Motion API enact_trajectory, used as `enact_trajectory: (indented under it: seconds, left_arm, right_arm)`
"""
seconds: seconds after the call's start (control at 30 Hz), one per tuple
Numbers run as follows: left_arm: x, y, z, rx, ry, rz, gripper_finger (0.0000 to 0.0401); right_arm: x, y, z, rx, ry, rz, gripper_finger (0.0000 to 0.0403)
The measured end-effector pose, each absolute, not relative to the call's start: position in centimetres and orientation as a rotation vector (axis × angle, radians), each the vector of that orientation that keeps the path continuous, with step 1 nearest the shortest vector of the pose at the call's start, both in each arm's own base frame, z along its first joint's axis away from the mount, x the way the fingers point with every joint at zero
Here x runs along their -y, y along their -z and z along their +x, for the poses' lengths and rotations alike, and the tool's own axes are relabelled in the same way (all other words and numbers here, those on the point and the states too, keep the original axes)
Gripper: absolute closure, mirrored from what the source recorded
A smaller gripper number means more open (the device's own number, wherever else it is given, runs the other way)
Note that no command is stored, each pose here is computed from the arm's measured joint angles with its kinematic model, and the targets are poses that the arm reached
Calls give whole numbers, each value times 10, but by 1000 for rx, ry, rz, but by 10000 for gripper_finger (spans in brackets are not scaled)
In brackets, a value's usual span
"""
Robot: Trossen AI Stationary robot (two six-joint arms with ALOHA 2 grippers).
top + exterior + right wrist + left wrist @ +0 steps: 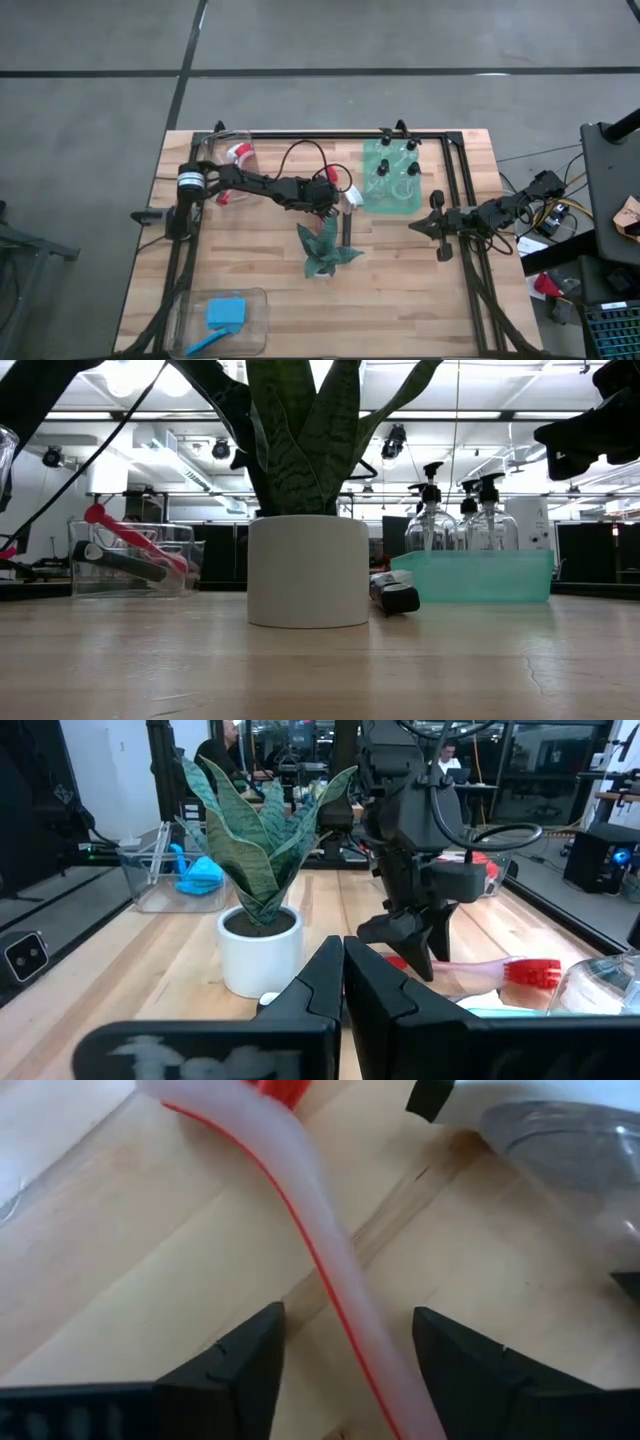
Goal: Pick & Place Kitchen Sink Supplies
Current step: Put the red dish brush into the top transparent bin
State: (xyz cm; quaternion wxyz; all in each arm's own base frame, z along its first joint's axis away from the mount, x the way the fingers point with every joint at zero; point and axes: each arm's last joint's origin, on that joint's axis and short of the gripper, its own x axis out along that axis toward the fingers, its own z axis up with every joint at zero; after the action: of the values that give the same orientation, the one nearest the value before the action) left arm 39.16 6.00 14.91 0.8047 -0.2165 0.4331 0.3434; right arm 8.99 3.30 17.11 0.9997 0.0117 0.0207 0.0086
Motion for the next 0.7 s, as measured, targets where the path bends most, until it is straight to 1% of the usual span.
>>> enact_trajectory:
  seconds: [0.13,0.4,0.47,0.5,0.7]
  left_arm:
    - [-60,-150,391,-931,-729,-455,227]
    - [-60,-151,391,-936,-713,-438,349]
    - [-60,-151,391,-939,-711,-429,372]
    - [-60,-151,391,-939,-712,-429,377]
    - [-60,-155,388,-954,-719,-424,375]
  right_arm:
    - [-33,-171,90,-42,-17,32,394]
    - [-33,-171,90,-41,-17,25,394]
    - [-33,-171,90,-41,-17,24,394]
    - [-33,-171,90,-42,-17,26,394]
    - [-33,-171,90,-42,-18,24,394]
